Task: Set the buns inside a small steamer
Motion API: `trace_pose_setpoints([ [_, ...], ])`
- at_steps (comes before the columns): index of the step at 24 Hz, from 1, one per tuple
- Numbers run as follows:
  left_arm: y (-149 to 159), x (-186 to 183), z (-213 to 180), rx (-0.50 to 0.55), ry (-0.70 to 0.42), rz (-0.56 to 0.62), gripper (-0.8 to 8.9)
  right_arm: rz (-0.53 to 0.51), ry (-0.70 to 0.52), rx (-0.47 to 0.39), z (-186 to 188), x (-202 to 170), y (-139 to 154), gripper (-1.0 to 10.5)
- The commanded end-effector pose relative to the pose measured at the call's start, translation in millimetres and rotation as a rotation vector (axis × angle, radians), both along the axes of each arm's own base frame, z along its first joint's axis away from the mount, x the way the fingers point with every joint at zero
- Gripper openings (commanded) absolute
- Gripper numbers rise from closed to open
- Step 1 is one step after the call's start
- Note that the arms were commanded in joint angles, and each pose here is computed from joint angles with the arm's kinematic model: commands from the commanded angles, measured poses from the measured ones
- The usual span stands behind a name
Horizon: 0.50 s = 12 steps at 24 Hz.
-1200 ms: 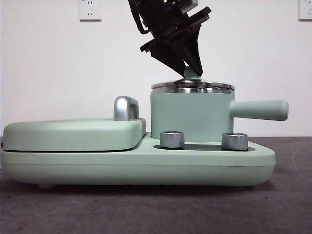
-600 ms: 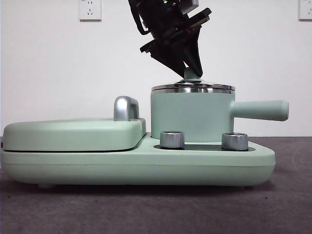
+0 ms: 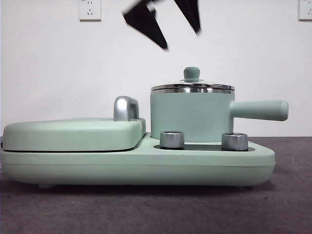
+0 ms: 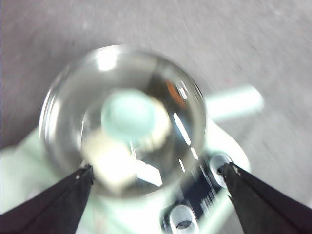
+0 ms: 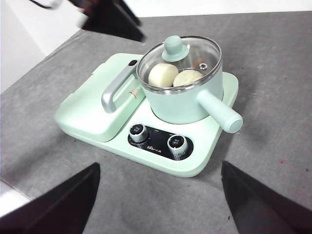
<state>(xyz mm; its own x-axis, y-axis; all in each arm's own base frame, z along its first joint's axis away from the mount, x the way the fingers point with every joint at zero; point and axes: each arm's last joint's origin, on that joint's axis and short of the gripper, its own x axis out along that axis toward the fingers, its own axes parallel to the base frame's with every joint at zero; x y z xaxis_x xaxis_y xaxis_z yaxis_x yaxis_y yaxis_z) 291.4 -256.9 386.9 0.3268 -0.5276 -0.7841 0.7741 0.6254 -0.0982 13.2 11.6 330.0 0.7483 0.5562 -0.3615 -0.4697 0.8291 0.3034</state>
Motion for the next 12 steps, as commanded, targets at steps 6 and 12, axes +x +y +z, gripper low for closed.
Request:
trace_pose_setpoints([
  [6,60.0,-47.5,46.2,0.052,0.082,0.06,3.69,0.086,-0.057,0.018,6.5,-0.5,2.2,3.9],
  [12,82.3,-75.8,50.6,0.052,0.075,0.054,3.65,0.101,-0.079,0.015,7.9,-0.3,2.6,3.9],
])
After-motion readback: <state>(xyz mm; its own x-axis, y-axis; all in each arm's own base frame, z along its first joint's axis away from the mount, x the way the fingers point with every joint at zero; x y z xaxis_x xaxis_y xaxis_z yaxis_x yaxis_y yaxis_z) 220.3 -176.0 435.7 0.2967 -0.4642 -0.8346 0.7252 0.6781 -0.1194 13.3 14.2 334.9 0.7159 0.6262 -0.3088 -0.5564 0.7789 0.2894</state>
